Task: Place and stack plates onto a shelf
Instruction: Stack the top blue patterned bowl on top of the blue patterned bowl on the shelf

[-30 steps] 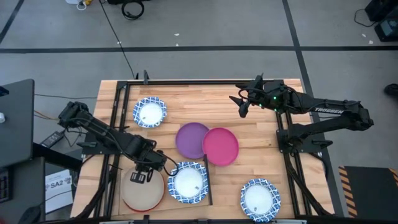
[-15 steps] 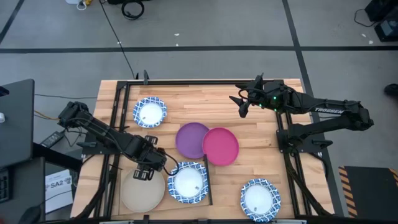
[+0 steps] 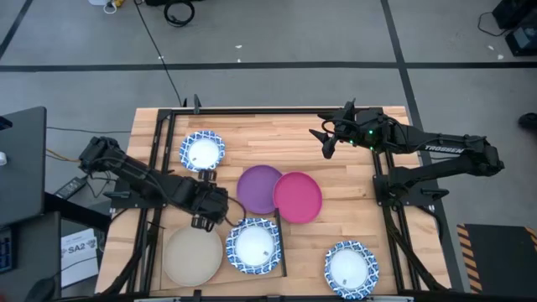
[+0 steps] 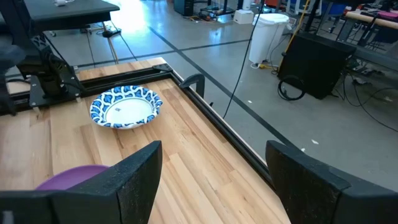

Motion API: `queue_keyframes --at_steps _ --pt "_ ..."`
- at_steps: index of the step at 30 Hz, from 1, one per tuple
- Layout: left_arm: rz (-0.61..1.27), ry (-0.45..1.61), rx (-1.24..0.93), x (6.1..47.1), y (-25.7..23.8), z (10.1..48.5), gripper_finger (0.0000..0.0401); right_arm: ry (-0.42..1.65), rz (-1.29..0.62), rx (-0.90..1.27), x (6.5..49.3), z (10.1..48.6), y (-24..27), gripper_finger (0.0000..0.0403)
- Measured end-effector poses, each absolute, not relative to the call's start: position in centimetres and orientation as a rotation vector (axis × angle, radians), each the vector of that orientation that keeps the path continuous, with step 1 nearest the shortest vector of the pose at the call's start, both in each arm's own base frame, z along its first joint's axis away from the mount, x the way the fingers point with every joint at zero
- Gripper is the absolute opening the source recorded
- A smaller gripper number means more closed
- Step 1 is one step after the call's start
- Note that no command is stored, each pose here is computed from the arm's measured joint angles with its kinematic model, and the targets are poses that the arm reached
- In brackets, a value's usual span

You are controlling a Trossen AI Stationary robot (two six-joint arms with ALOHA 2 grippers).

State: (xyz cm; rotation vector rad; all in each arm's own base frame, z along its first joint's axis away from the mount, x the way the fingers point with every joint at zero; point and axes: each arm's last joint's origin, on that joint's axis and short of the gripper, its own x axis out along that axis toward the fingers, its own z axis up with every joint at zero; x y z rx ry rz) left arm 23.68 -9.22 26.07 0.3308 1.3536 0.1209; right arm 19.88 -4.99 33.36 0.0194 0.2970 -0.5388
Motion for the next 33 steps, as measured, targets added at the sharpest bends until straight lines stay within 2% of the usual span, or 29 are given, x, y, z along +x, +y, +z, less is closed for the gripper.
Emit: queue_keyframes --at_steps 10,16,33 --pt "0.223 1.423 0.269 24.8 -4.1 26.1 0.0185 0.297 -0.538 0.019 19.9 33.4 -5.0 0.0291" --pt "0.235 1.459 0.141 25.2 -0.8 26.0 0.0185 0.297 -0.538 0.019 19.9 33.4 -5.0 0.0291" --pt "0.504 1.258 -0.166 26.1 7.4 26.4 0.0185 0.298 -0.539 0.019 19.9 33.4 -5.0 0.0291"
